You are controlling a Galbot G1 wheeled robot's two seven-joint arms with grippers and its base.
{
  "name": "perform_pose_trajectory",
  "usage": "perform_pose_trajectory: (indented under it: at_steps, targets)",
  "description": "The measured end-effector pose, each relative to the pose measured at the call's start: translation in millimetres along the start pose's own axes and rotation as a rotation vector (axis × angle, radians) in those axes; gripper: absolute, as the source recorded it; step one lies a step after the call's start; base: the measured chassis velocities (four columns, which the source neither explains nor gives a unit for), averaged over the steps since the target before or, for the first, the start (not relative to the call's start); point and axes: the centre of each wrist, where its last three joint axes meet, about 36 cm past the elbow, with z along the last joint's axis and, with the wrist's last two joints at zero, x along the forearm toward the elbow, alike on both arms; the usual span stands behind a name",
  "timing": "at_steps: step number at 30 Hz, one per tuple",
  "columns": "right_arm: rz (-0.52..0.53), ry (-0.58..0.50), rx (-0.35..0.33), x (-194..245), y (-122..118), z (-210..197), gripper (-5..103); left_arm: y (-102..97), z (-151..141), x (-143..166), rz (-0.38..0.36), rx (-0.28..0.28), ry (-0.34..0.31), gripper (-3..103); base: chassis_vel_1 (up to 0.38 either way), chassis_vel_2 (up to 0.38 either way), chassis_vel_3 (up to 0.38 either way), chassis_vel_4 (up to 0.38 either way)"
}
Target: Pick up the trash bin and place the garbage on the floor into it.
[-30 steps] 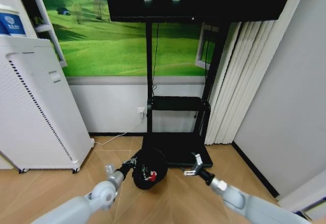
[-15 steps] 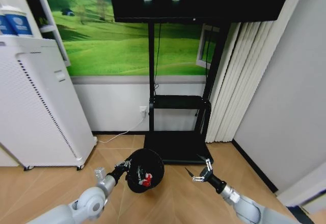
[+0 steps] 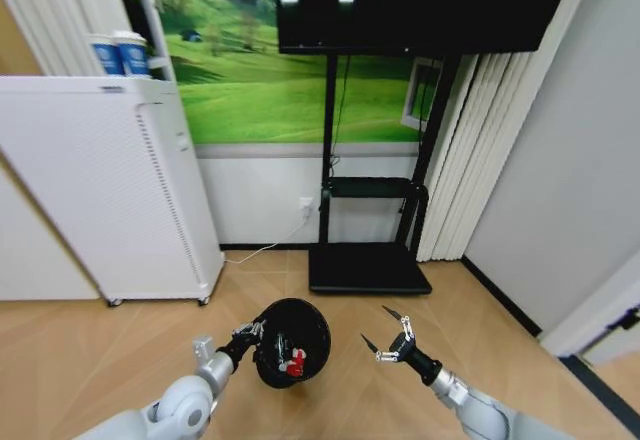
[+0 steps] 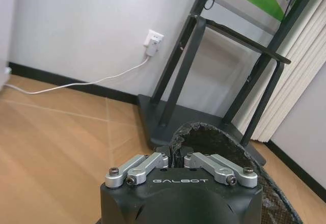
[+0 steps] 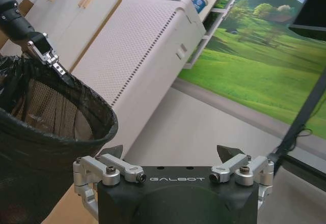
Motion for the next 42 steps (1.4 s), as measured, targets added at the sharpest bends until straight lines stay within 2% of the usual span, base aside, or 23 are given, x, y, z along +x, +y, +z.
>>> perform_pose_trajectory:
  at_steps: [9, 19, 24, 30, 42]
  targets:
    - [0.036, 0.033, -0.003, -1.1, 11.6, 19.3, 100, -3.1, 11.2, -3.8, 0.000, 0.014, 0.011, 7, 0.526, 0.207, -0.516, -0.199]
    - [0.084, 0.066, -0.027, 4.0, 15.1, 27.2, 100, -1.1, 20.8, -6.1, -0.012, 0.021, 0.019, 7, 0.319, 0.338, -0.312, -0.345]
    - [0.089, 0.067, -0.024, 3.3, 12.8, 28.0, 100, -3.6, 26.0, -5.8, -0.019, 0.034, 0.028, 7, 0.158, 0.126, -0.123, -0.152]
    - [0.096, 0.062, -0.028, -1.0, 12.8, 28.5, 100, 3.1, 64.2, 11.5, -0.043, 0.010, 0.103, 7, -0.010, -0.022, 0.020, 0.014]
    - [0.110, 0.085, -0.027, 8.4, 13.2, 31.4, 100, 14.0, 70.5, 12.7, -0.050, 0.007, 0.109, 7, -0.010, -0.012, 0.007, 0.007]
